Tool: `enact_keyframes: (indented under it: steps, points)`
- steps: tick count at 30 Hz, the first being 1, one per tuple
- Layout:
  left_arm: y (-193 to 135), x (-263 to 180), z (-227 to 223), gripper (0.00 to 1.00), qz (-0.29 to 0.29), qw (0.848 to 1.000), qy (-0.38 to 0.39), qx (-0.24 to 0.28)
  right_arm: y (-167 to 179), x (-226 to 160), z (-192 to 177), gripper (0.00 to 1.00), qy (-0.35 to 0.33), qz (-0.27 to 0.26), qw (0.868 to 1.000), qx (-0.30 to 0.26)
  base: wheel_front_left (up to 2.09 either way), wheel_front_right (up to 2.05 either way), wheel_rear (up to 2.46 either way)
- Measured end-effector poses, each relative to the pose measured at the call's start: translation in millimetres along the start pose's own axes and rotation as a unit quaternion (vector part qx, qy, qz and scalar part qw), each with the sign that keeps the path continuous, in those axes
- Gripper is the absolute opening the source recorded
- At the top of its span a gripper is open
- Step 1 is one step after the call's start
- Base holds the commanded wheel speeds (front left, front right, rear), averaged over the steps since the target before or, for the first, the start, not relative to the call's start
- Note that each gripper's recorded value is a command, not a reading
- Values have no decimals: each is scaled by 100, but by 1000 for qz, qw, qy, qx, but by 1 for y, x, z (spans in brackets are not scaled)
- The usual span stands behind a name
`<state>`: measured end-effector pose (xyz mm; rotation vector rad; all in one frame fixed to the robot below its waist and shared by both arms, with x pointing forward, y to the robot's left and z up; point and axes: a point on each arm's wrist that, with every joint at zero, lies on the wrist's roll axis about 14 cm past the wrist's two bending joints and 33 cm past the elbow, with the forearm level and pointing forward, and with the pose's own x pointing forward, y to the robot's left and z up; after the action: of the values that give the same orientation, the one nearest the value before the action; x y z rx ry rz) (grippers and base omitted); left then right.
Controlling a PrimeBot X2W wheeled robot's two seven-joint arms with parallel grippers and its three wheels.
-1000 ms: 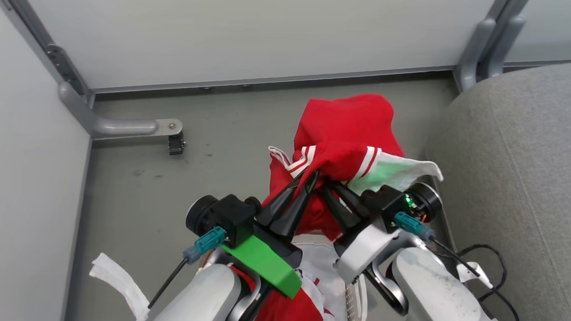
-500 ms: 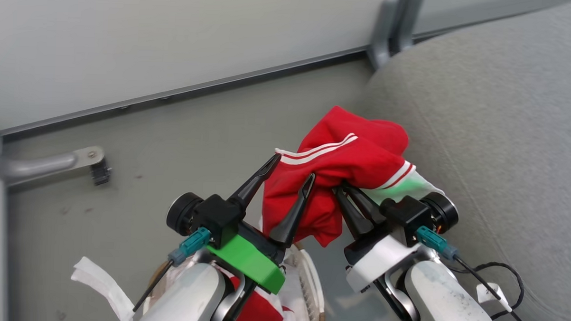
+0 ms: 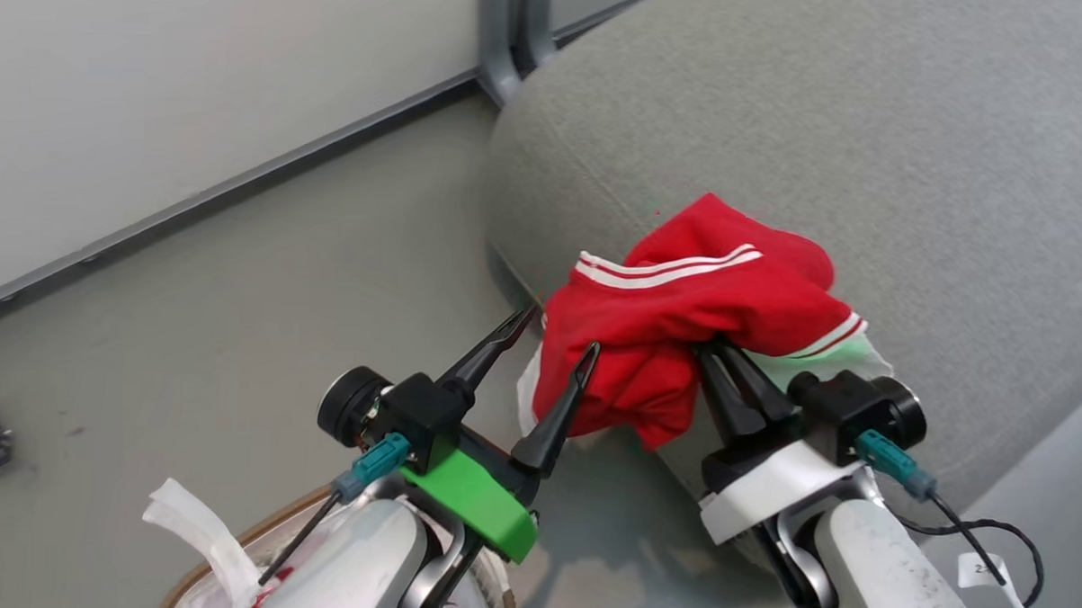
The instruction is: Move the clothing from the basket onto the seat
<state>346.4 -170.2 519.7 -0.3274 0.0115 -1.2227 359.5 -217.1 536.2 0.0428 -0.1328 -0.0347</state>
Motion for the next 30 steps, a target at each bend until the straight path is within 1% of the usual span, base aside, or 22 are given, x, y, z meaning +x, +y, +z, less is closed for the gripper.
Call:
enact_keyframes:
  steps: [3, 6, 10, 13, 16, 20, 25, 30]
  points:
    - [-6, 9, -6, 100, -21, 1000, 5, -9, -23, -7, 0, 0, 2, -36, 999, -4, 0, 0, 0]
    - [-2, 11, -21, 100, -27, 999, 19, -25, -41, -7, -3, 0, 10, -63, 998, -13, 0, 0, 0]
    - [12, 8, -32, 100, -17, 999, 29, -33, -51, 8, 2, 0, 8, -66, 997, -41, 0, 0, 0]
    - [29, 3, -42, 100, -5, 999, 38, -33, -61, 26, 3, 0, 10, -67, 995, -67, 0, 0, 0]
    - [35, -1, -51, 100, -6, 998, 44, -34, -80, 43, 10, 0, 11, -69, 992, -104, 0, 0, 0]
    - [51, 3, -47, 100, -8, 999, 28, -26, -104, 70, 16, 0, 13, -76, 986, -146, 0, 0, 0]
    - [79, -5, -61, 100, 11, 999, 30, -35, -129, 108, 12, 0, 20, -90, 979, -179, 0, 0, 0]
    - [108, -15, -77, 100, 37, 998, 33, -47, -148, 148, -4, 0, 42, -88, 968, -230, 0, 0, 0]
